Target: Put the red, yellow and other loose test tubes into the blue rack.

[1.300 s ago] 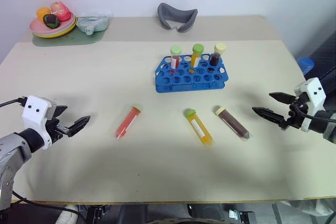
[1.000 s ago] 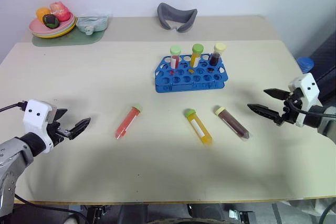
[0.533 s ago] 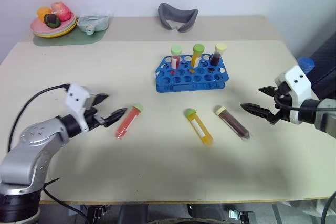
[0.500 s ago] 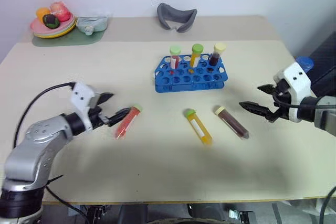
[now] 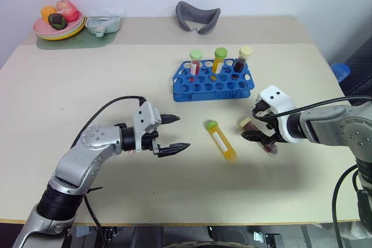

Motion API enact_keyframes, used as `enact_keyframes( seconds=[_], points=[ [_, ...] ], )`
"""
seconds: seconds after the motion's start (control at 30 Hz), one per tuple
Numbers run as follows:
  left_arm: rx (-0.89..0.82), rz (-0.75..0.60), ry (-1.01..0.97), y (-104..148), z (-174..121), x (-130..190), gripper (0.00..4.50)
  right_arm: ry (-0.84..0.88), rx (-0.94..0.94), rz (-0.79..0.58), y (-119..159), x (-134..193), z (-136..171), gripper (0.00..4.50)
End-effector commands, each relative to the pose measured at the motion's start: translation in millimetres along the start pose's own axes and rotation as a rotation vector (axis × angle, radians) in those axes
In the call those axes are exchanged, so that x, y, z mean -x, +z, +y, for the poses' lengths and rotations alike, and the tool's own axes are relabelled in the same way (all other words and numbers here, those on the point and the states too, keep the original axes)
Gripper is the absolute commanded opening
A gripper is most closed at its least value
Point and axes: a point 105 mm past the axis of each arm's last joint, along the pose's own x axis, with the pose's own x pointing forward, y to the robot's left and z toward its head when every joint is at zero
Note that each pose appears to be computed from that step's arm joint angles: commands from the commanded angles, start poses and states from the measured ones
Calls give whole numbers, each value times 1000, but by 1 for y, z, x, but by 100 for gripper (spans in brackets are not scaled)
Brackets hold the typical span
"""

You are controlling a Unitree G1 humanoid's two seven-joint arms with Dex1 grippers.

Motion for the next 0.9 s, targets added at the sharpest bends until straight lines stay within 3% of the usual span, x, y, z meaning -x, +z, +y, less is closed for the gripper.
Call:
enact_keyframes(
  seconds=[0.03,0.27,0.37,0.47,0.57,0.73,0.8,0.9],
  points=[
    [-40,-45,-20,13,-12,-4,439,-47,1,47,-2,-3,-5,450],
    [-33,-25,6,2,-20,-2,439,-54,-45,90,-1,-10,-8,450],
    [-32,-25,10,0,-19,0,450,-45,-48,103,0,-11,-7,364],
    [-34,-24,15,-3,-18,1,450,-43,-58,107,0,-11,-7,195],
    [-35,-25,16,-5,-18,2,450,-58,-67,112,0,-10,-9,76],
    [-37,-28,14,-7,-17,3,450,-56,-66,78,7,-6,-7,74],
    [-40,-30,18,-7,-16,3,450,-32,-35,-5,22,1,0,74],
    [-41,-28,44,-7,-11,6,450,-28,18,-236,57,18,8,74]
  ],
)
